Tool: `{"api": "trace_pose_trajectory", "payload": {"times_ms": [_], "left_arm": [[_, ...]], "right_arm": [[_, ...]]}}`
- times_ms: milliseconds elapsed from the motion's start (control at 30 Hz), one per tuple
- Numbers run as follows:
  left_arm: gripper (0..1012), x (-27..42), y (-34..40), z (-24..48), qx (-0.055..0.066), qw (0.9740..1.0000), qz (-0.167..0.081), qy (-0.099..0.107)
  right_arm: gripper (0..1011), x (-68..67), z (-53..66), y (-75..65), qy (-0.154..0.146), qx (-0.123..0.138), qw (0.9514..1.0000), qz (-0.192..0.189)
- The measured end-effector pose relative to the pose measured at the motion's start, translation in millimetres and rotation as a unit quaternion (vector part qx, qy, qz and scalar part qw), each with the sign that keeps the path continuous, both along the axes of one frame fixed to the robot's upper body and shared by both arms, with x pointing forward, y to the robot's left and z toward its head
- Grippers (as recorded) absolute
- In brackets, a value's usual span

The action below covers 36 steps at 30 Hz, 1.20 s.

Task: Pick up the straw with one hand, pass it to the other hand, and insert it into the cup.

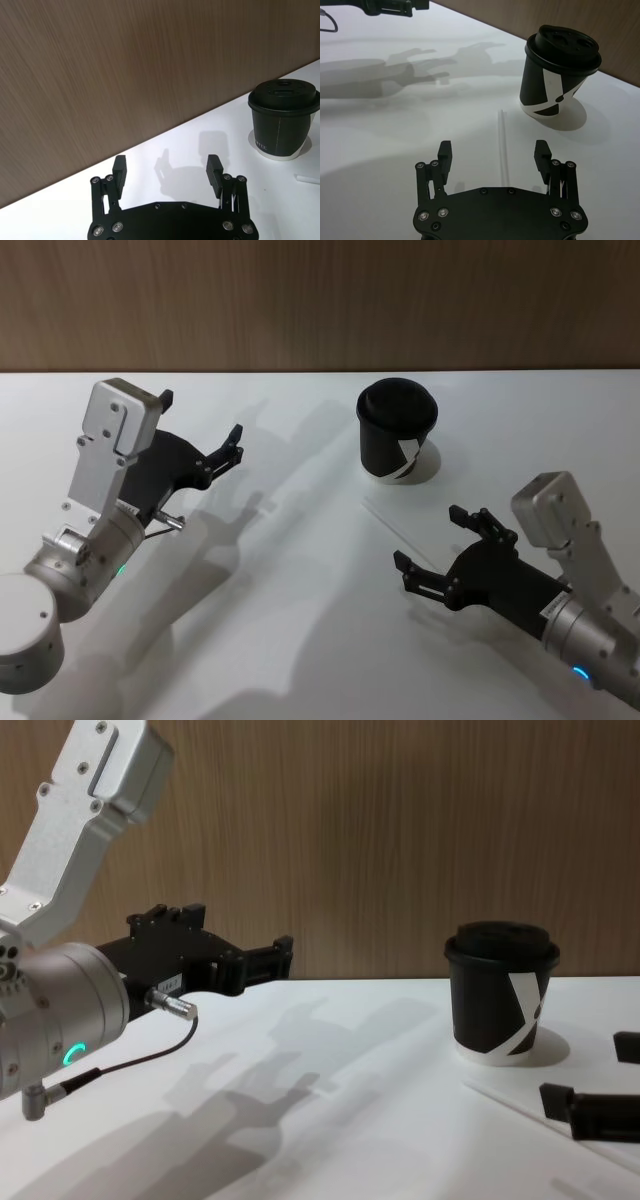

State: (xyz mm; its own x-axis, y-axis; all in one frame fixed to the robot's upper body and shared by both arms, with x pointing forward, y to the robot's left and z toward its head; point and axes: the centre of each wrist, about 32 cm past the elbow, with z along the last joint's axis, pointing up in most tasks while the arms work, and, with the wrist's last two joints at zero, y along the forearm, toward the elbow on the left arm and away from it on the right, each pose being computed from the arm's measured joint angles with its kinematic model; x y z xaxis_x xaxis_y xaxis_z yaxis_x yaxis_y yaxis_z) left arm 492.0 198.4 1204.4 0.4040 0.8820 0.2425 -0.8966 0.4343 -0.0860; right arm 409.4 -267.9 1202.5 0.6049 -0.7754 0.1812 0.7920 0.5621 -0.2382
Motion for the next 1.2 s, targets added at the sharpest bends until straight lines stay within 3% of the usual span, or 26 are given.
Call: {"api": "trace_pose_trajectory", "payload": {"times_ms": [567, 1200], "left_arm": [[1003, 0.0, 0.0, 0.0, 0.0, 1.0, 0.0, 0.0], [1003, 0.0, 0.0, 0.0, 0.0, 1.0, 0.0, 0.0]], "right_arm": [[1001, 5.3, -10.6, -6.3, 0.018, -0.011, 0.9998, 0.001], [1001, 9.9, -15.2, -11.2, 0.051, -0.003, 0.9987, 0.003]]}}
